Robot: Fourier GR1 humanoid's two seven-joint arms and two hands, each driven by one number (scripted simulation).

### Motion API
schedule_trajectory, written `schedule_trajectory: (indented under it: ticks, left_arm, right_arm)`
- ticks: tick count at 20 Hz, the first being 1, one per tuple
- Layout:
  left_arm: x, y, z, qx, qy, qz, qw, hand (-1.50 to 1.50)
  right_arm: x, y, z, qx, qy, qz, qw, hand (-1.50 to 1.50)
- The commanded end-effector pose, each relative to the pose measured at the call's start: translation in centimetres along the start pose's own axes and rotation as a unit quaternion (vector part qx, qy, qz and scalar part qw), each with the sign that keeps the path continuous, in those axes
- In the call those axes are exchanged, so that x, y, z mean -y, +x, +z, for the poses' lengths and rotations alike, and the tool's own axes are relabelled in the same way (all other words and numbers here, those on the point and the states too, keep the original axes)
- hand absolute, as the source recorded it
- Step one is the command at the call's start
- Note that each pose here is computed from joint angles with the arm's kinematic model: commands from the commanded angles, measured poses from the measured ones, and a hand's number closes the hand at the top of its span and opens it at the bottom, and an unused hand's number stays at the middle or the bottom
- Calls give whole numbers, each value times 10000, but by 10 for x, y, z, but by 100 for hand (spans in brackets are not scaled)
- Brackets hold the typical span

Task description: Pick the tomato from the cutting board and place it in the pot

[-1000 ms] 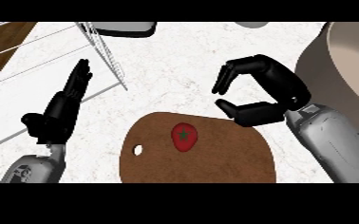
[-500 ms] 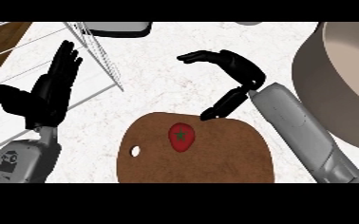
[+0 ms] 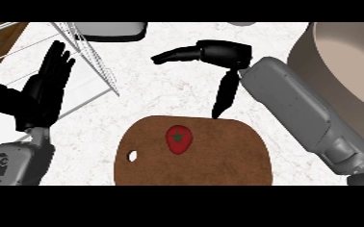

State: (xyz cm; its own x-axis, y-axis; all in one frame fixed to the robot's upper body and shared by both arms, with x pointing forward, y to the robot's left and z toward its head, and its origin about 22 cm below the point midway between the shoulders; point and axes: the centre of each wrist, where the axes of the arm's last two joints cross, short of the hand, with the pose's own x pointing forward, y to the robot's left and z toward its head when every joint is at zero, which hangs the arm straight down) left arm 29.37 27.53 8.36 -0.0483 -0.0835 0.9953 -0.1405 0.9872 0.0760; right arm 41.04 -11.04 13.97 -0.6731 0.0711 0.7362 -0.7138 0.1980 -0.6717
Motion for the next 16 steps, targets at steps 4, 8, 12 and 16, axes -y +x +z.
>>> schedule_trajectory:
  ticks: [4, 8, 12, 16]
  left_arm:
    - [-5, -15, 11, -43, 186, -84, 9998, 0]
    - [-20, -4, 7, -52, 210, 7, 9998, 0]
    - [-4, 5, 16, 25, 183, -80, 9998, 0]
    - [-23, -1, 9, 3, 117, 12, 9999, 0]
  right_arm:
    - [-23, 31, -43, -615, 1750, 1033, 9772, -150]
    - [-28, 51, -58, -767, 2092, 1287, 9663, -150]
    - [-70, 48, -64, -874, 2165, 1141, 9656, -150]
    - [-64, 50, -56, -966, 2151, 1123, 9653, -150]
